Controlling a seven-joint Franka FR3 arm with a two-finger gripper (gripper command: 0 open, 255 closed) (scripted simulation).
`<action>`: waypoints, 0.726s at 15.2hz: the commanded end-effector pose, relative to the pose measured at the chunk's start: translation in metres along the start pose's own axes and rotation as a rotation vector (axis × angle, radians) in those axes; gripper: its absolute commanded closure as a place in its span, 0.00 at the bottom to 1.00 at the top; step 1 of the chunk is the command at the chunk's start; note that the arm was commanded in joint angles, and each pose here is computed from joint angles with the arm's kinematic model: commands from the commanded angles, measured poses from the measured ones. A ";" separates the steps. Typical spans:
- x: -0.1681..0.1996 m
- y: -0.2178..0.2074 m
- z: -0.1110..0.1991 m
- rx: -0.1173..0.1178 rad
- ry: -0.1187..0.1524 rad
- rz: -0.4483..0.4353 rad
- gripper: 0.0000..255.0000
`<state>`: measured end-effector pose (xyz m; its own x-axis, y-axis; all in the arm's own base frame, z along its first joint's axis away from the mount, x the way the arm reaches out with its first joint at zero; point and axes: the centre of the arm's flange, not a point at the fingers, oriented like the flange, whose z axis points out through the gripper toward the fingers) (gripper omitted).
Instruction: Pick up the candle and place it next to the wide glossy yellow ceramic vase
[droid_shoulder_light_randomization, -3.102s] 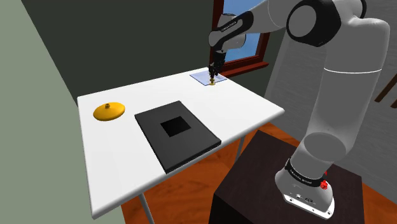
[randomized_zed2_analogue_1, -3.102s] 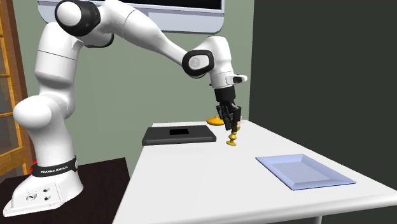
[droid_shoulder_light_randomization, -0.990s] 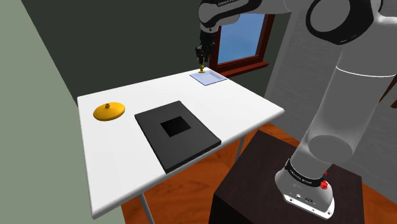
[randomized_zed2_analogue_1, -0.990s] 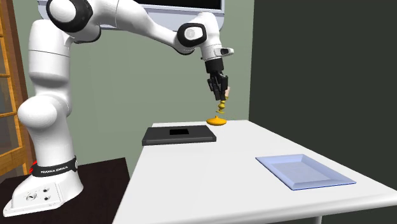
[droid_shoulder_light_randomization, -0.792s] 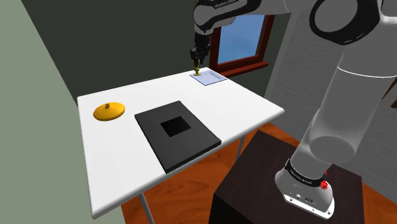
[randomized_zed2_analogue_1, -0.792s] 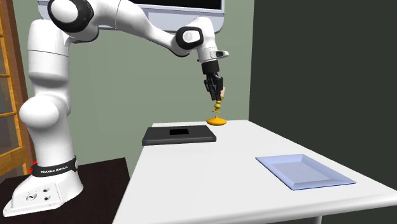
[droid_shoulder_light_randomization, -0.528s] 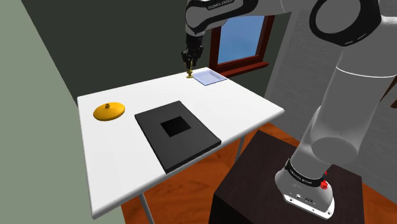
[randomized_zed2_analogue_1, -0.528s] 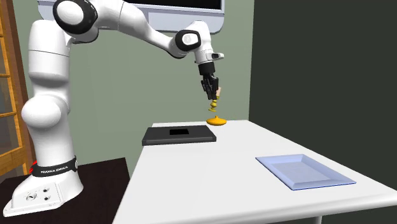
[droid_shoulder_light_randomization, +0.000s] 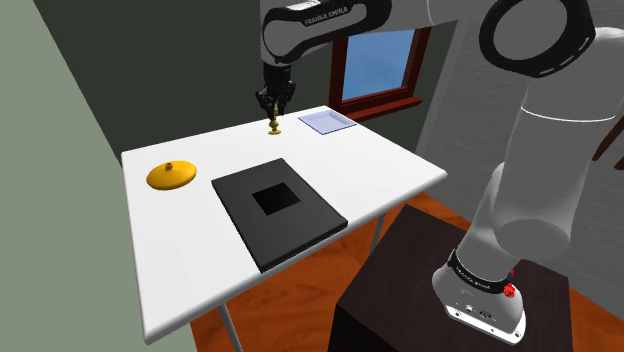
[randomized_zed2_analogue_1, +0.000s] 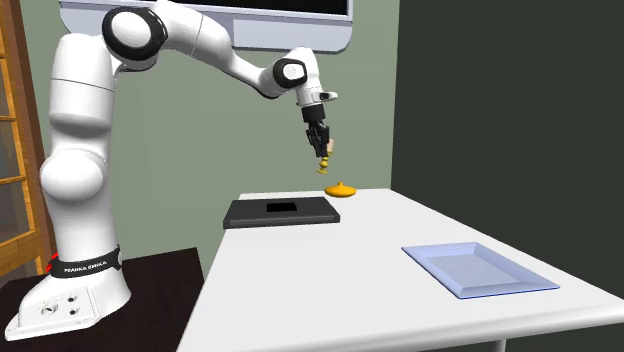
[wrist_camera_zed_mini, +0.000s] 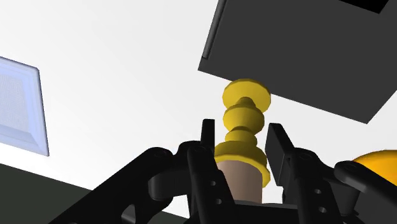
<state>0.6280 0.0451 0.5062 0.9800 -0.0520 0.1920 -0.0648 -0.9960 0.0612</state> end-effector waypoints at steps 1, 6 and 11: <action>0.001 -0.028 0.002 0.000 0.000 0.002 1.00; 0.006 -0.094 0.004 0.000 0.000 0.002 1.00; 0.011 -0.160 0.007 0.000 0.000 0.002 1.00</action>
<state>0.6484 0.1885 0.4927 0.9800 -0.0525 0.1922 -0.0653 -0.9960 0.0611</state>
